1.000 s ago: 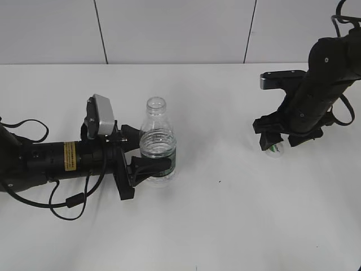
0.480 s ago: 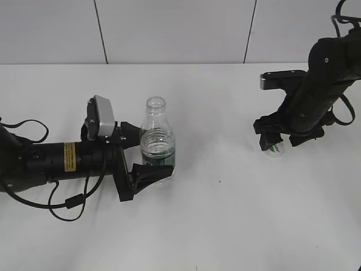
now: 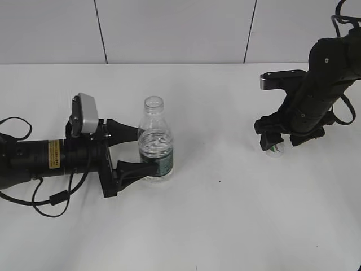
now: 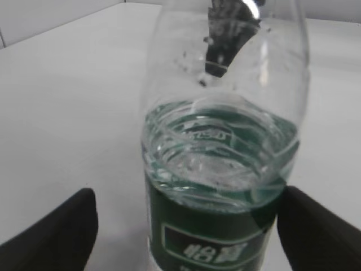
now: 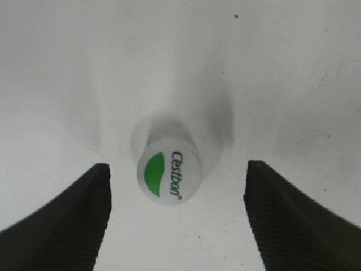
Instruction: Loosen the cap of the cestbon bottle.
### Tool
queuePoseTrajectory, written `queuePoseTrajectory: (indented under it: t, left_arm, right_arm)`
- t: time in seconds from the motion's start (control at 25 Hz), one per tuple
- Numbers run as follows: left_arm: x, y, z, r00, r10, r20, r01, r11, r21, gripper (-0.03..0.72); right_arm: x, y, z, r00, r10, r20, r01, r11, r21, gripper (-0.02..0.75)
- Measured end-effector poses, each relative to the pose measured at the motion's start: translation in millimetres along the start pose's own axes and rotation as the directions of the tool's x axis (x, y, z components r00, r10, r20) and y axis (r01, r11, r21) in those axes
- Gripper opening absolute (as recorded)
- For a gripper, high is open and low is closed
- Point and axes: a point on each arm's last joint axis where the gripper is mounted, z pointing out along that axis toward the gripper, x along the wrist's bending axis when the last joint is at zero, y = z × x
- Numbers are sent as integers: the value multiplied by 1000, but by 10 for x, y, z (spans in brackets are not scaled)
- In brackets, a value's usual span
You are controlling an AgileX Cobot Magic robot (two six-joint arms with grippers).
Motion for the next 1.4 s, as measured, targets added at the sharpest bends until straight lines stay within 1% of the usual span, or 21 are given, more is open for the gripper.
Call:
queuePoseTrajectory:
  t: [0.16,0.32,0.44,0.6,0.68,0.72,0.76,0.8,0.88,0.92,1.0,1.08,1.16,1.24,1.28,1.32,1.4]
  left_arm:
    - [103,1,-209,1000,15,-18,-15,1000,9,586]
    - [263,132,-451,995,30,-99,-31,999,-7,587]
    - [342,300,-592,985,71,-160,-73,997,-3,587]
    - [376,538,-698,963,157,-221,-146,987,65,587]
    - [391,646,-750,948,189,-257,-168,981,100,587]
    - [401,706,-779,939,194,-283,-169,979,111,587]
    - [419,764,-813,930,182,-320,-150,981,121,587]
    - [439,819,-849,919,155,-363,-118,985,123,587]
    - [471,895,-913,896,61,-439,-13,994,111,587]
    - [484,922,-945,882,19,-472,39,993,113,587]
    - [515,945,-1005,846,-29,-533,118,984,134,587]
    - [531,958,-1065,811,-40,-584,165,973,163,587]
    - [564,958,-1129,769,-29,-639,209,956,208,587]
    - [621,944,-1223,704,-3,-710,272,925,266,587]
    - [648,944,-1282,664,13,-747,309,906,291,587]
    - [668,952,-1332,631,30,-775,336,890,308,587]
    - [694,951,-1446,549,58,-834,410,851,329,587]
  right_arm:
    - [-1,0,0,1000,-1,1,1,1000,0,560]
    - [-4,10,-40,1000,-9,5,9,1000,-11,560]
    - [-7,70,-191,1000,-24,16,24,998,-56,560]
    - [-5,236,-449,999,-32,24,35,988,-149,560]
    - [-4,310,-572,999,-36,30,41,981,-192,560]
    - [-9,343,-641,998,-46,41,54,976,-213,561]
    - [-8,368,-699,998,-46,42,54,973,-226,561]
    - [-16,388,-765,997,-60,58,72,969,-235,561]
    - [-40,435,-892,991,-92,98,114,962,-248,561]
    - [-54,452,-953,987,-108,121,136,959,-250,561]
    - [-82,466,-1050,977,-136,164,174,954,-246,561]
    - [-118,462,-1121,962,-168,214,218,948,-233,561]
    - [-169,444,-1167,941,-197,276,257,945,-204,561]
    - [-221,428,-1208,922,-203,328,267,950,-163,561]
    - [-246,423,-1225,914,-200,352,265,953,-146,561]
    - [-269,410,-1237,908,-195,371,256,959,-124,561]
    - [-297,376,-1256,902,-185,389,232,970,-77,561]
